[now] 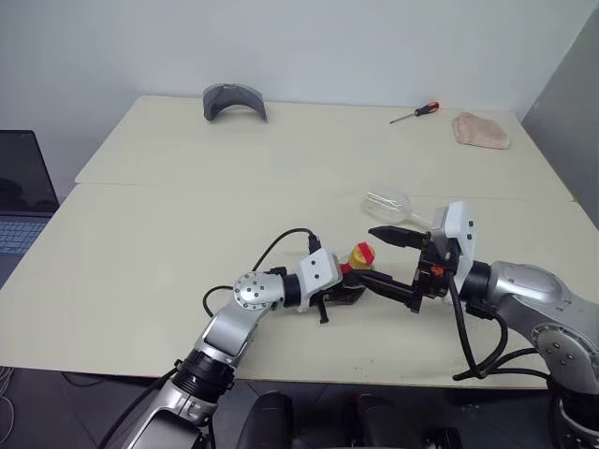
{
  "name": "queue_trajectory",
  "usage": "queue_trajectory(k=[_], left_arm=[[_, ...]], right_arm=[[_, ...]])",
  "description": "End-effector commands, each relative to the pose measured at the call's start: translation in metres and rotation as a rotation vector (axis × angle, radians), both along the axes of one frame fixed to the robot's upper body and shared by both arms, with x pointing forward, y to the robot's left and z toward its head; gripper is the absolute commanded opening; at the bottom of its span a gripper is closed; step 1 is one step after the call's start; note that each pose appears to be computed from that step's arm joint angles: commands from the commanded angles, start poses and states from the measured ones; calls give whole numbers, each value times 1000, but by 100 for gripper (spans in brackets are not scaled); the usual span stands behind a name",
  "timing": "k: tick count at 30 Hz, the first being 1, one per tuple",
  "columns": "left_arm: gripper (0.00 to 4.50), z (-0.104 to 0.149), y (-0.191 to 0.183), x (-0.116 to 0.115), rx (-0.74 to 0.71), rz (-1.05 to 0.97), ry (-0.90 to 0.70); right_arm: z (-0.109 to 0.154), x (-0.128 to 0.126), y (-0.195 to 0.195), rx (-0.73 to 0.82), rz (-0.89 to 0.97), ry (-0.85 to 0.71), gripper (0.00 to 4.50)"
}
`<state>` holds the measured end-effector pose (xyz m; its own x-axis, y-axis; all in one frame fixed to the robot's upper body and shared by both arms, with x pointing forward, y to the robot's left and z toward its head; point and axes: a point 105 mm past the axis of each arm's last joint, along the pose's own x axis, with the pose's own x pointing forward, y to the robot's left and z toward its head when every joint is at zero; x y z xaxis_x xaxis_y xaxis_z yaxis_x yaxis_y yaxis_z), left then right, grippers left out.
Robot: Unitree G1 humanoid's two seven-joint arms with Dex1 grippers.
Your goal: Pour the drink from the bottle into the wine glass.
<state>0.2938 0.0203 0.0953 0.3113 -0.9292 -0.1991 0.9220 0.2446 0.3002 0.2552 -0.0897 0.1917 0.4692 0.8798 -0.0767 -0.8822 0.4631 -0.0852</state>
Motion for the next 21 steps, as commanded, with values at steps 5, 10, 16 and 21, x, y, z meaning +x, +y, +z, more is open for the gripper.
queue_trajectory(k=[5,10,16,21], left_arm=[[69,14,-4,-2,-26,-28,-53],[69,13,-4,-3,-24,-28,-52],[69,12,-4,-3,-23,-27,-52],[68,12,-3,-3,-24,-27,-52]], right_arm=[[7,-2,4,-4,17,-94,286],[10,-2,5,27,14,-97,121],[17,-1,0,154,-10,-21,121],[19,-1,-8,259,-49,70,121]])
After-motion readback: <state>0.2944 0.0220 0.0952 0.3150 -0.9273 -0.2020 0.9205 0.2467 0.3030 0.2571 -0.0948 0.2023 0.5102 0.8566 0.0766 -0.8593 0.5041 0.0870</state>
